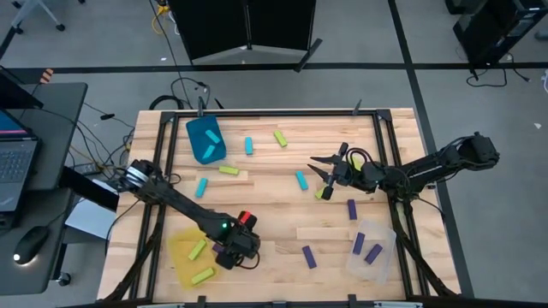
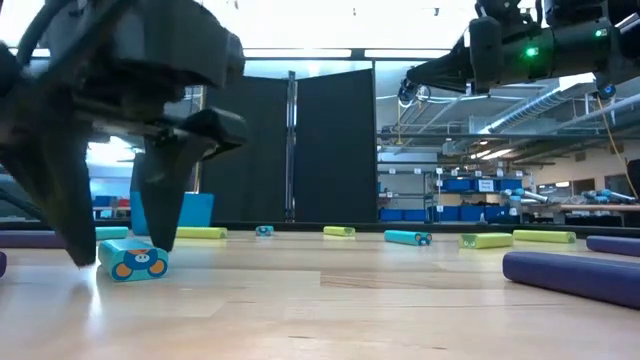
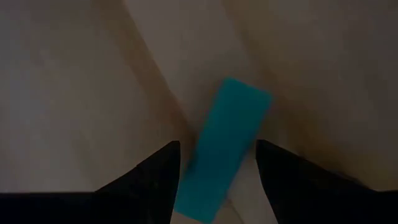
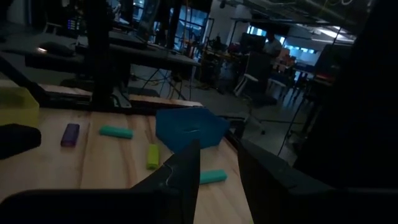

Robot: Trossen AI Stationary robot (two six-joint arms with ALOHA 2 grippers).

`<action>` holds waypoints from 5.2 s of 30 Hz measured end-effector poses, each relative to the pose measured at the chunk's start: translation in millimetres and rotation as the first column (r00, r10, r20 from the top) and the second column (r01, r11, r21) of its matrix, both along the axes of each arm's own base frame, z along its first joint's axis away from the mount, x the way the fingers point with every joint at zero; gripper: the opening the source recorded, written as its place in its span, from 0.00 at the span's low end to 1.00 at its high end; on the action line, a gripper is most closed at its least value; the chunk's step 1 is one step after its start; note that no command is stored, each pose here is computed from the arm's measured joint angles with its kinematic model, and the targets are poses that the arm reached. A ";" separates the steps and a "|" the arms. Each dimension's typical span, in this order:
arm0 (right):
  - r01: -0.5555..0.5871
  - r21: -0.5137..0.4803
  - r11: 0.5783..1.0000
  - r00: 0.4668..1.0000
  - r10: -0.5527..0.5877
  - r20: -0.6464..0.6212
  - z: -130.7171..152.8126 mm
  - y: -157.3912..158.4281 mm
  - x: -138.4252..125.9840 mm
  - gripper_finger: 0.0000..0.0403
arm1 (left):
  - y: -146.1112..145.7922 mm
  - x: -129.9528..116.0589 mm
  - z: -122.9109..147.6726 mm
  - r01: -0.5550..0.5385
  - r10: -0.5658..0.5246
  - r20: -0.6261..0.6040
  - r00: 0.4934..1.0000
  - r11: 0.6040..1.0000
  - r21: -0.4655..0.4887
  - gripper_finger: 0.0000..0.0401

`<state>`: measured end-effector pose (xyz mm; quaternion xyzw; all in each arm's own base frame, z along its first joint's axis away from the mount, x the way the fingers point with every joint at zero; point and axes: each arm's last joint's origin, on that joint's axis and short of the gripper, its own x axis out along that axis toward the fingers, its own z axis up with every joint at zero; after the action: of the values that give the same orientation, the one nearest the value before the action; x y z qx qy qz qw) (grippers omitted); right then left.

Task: Sort blocks
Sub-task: Put the blue block into the blue bin, then put the purple block into the transparent bin

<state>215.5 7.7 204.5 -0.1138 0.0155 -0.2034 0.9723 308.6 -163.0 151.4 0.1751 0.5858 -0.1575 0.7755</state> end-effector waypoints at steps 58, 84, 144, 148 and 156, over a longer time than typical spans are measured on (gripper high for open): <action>-0.024 -0.007 1.000 1.000 0.024 0.001 0.5 3.8 0.0 0.30 | 229.9 -40.8 113.0 -0.917 0.830 0.403 0.386 0.392 0.072 0.25; -0.072 0.004 0.997 0.997 0.072 0.009 0.8 12.6 -0.6 0.30 | 319.2 -108.3 68.5 -0.987 0.956 0.262 0.136 0.108 0.117 0.54; 0.119 0.746 0.656 0.764 0.420 -0.491 -2.3 148.6 94.3 0.46 | 178.8 -108.7 166.9 -0.428 0.557 0.538 0.633 0.830 -0.357 0.53; 0.276 0.671 0.688 0.712 0.323 -0.624 15.3 161.8 110.3 0.46 | 178.1 -119.8 174.6 -0.414 0.552 0.566 0.613 0.834 -0.366 0.53; 0.605 0.509 0.613 0.568 0.116 -0.815 12.3 184.8 124.1 0.46 | 177.1 -136.6 183.6 -0.382 0.509 0.615 0.602 0.860 -0.338 0.53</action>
<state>339.7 192.4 216.8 0.2244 0.5393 -0.2548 0.7706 172.1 14.1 335.0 0.0011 0.2658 0.0681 0.9616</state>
